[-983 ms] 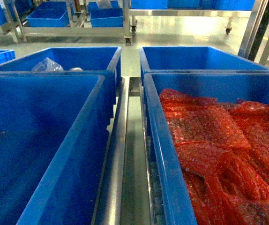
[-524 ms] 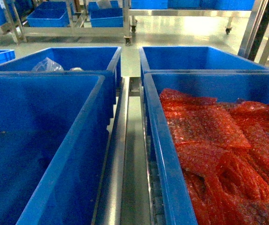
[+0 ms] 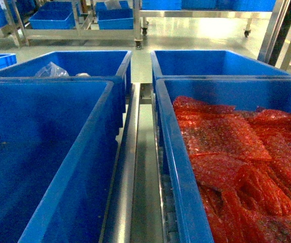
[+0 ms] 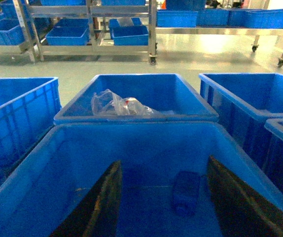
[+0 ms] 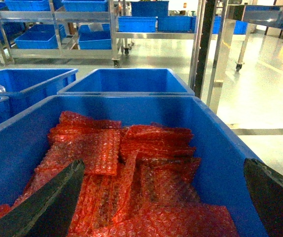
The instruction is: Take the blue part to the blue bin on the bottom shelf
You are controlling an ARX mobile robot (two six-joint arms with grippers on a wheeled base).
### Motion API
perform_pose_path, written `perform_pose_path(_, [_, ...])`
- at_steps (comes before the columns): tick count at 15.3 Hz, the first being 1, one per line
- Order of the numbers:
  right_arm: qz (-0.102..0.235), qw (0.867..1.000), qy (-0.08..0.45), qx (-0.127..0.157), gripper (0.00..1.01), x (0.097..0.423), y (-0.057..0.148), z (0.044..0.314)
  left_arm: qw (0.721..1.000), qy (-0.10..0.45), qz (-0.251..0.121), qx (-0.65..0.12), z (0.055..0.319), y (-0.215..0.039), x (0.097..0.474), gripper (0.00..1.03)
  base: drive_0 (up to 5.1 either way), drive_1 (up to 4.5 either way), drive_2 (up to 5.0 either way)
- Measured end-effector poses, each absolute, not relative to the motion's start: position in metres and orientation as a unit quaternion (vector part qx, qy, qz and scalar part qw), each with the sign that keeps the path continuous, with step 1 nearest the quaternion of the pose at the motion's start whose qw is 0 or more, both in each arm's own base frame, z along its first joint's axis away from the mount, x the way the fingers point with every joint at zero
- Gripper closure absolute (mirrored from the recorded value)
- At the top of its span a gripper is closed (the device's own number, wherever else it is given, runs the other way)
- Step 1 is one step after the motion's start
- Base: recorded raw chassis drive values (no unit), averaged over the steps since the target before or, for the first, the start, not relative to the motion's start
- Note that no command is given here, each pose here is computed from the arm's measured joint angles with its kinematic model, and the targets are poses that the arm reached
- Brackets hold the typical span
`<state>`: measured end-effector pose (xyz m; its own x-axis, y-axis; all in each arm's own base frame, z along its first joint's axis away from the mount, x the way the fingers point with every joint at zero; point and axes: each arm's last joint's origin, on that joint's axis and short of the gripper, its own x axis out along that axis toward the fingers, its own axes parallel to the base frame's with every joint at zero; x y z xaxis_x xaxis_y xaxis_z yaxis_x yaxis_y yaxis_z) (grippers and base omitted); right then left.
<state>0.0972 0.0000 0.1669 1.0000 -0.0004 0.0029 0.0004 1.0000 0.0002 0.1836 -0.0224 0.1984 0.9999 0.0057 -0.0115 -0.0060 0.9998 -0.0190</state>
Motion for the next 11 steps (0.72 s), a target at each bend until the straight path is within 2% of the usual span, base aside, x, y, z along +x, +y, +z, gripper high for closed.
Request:
perform_pose_path(1, [0.000, 1.000, -0.001, 0.000, 0.03, 0.097, 0.000, 0.167, 1.000, 0.005, 0.002, -0.008, 0.195, -0.020, 0.178, 0.67, 0.0, 0.00, 0.0])
perform_pose_path(2, [0.000, 1.000, -0.001, 0.000, 0.03, 0.097, 0.000, 0.167, 1.000, 0.004, 0.002, -0.008, 0.194, -0.018, 0.175, 0.72, 0.0, 0.00, 0.0])
perform_pose_path(7, [0.000, 1.000, -0.001, 0.000, 0.03, 0.097, 0.000, 0.167, 1.000, 0.003, 0.001, -0.008, 0.189, -0.014, 0.166, 0.91, 0.0, 0.00, 0.0])
perform_pose_path(8, [0.000, 1.000, -0.001, 0.000, 0.03, 0.097, 0.000, 0.167, 1.000, 0.005, 0.002, -0.008, 0.186, -0.013, 0.162, 1.00, 0.0, 0.00, 0.0])
perform_pose_path(10, [0.000, 1.000, -0.001, 0.000, 0.03, 0.097, 0.000, 0.167, 1.000, 0.005, 0.010, -0.008, 0.180, 0.001, 0.148, 1.01, 0.0, 0.00, 0.0])
perform_pose_path(11, [0.000, 1.000, -0.001, 0.000, 0.03, 0.097, 0.000, 0.167, 1.000, 0.005, -0.001, -0.007, 0.175, 0.000, 0.137, 1.01, 0.0, 0.00, 0.0])
